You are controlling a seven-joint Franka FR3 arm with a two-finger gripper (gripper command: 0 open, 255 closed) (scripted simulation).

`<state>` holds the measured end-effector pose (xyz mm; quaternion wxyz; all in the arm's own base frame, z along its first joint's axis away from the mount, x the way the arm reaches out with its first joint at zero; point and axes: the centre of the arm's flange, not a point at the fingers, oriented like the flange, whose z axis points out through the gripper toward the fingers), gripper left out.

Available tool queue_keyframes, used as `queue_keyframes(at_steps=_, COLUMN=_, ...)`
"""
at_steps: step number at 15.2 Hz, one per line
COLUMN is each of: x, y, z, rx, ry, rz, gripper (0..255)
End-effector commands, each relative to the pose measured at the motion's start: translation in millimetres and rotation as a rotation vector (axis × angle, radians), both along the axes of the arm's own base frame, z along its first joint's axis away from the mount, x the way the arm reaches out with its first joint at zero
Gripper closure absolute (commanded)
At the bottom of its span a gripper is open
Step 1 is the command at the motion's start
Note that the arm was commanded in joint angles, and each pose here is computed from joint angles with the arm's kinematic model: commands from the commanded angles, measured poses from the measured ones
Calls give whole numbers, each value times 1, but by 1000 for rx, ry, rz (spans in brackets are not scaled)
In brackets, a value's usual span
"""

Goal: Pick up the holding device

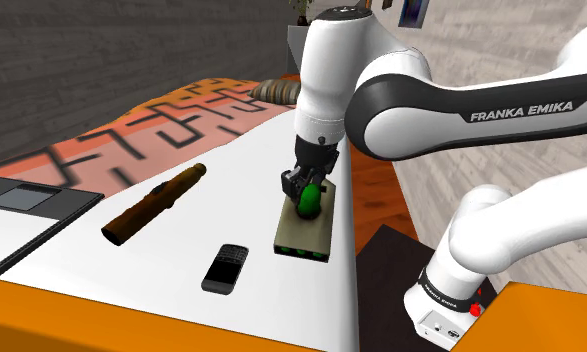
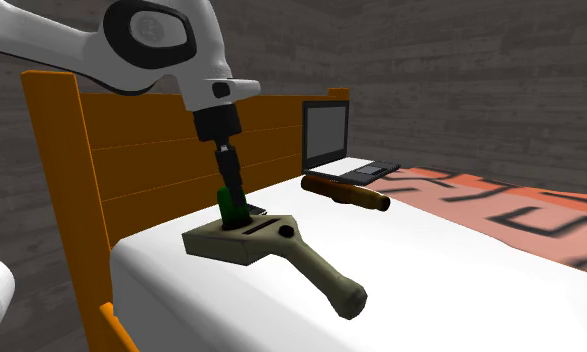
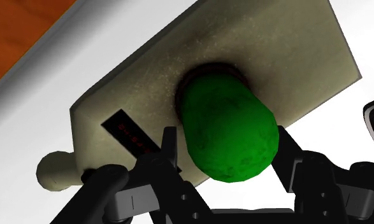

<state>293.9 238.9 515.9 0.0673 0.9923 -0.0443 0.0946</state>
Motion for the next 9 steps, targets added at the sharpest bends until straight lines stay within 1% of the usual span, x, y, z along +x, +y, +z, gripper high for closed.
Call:
queue_keyframes(at_steps=1, x=0, y=-1, z=-1, rx=-1, ry=2, rz=-2, gripper=255)
queue_keyframes(at_steps=2, x=0, y=0, z=-1, rx=-1, ry=2, rz=-2, gripper=255)
queue_keyframes(at_steps=9, x=0, y=0, z=36, rx=-1, ry=2, rz=-2, gripper=255)
